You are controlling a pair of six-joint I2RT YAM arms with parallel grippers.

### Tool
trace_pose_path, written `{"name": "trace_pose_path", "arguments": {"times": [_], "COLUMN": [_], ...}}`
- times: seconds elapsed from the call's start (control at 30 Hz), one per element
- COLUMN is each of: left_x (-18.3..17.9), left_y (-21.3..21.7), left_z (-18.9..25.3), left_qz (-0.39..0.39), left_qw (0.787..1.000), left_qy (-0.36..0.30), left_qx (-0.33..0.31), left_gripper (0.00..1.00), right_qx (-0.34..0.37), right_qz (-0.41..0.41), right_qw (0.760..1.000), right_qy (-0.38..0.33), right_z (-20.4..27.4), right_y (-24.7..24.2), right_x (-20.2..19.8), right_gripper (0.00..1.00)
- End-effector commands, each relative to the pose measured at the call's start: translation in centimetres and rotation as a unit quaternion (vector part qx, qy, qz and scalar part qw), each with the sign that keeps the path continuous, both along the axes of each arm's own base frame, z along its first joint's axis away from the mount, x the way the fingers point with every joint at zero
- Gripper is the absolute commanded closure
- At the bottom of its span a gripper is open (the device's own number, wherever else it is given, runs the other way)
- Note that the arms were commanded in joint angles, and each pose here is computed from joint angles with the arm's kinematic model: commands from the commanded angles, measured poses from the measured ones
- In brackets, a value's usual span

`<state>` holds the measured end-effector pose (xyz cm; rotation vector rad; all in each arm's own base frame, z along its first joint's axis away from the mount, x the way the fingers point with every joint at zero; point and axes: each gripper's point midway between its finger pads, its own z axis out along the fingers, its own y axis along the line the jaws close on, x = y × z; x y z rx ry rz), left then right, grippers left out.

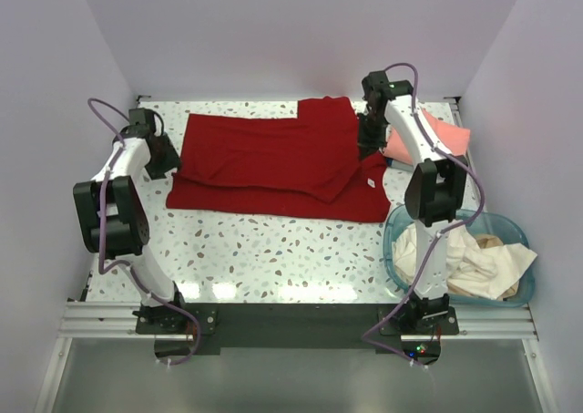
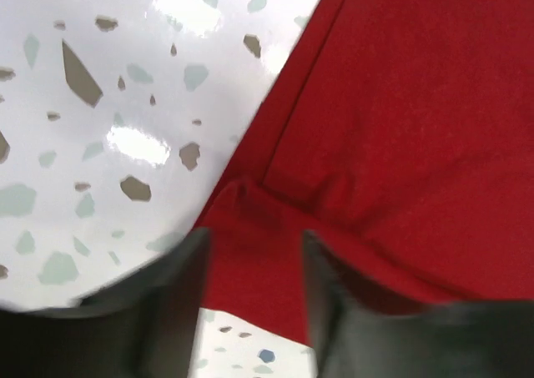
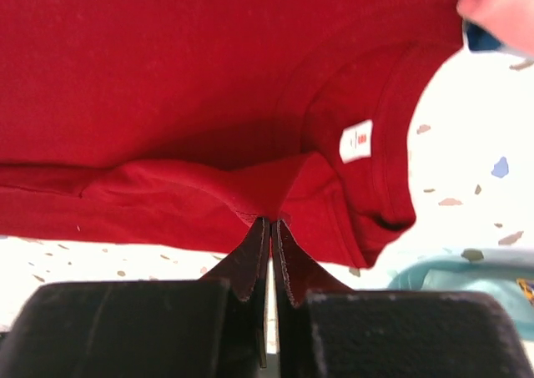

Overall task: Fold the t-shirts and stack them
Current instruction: Fold the tshirt

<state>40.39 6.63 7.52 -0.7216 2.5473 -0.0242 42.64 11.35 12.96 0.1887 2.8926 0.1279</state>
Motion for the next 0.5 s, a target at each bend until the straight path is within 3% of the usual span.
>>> {"name": "trace_pose_path", "arguments": {"times": [0.0,0.03,0.07,0.17,0.27,0.37,0.43,0.47], "left_x": [3.0,3.3,3.4,3.4,2.8,1.7,0.7,0.5], "left_y": [0.1,0.1,0.0,-0.7,-2.7,-6.0,-7.0,-7.8], "left_z": [2.8,3.4,3.9,5.4,5.8,4.9,3.6,3.2], "left_qz": [-0.015,-0.015,-0.017,-0.023,-0.037,-0.05,-0.05,-0.05], "left_qw": [0.998,0.998,0.998,0.996,0.993,0.991,0.99,0.989], "left_qy": [-0.053,-0.06,-0.066,-0.087,-0.108,-0.122,-0.118,-0.119], "left_qx": [0.012,0.014,0.019,0.025,0.016,-0.033,-0.056,-0.076], "left_gripper": [0.4,0.34,0.24,0.16,0.12,0.12,0.12,0.12], "right_qx": [-0.003,0.001,0.012,0.032,0.048,0.043,0.049,0.048], "right_qz": [0.004,0.003,0.004,0.007,0.009,0.009,0.011,0.01], "right_qw": [1.0,1.0,0.999,0.999,0.998,0.999,0.999,0.999], "right_qy": [-0.021,-0.022,-0.032,-0.034,-0.043,-0.011,-0.021,0.006], "right_z": [0.9,0.9,1.5,1.8,2.3,0.5,1.2,-0.6], "right_y": [-0.2,-0.1,0.4,1.2,1.6,1.0,0.8,0.6], "right_x": [1.7,1.9,2.5,2.9,2.4,-0.7,-1.9,-3.6], "right_gripper": [0.92,0.8,0.52,0.3,0.26,0.27,0.3,0.32]}}
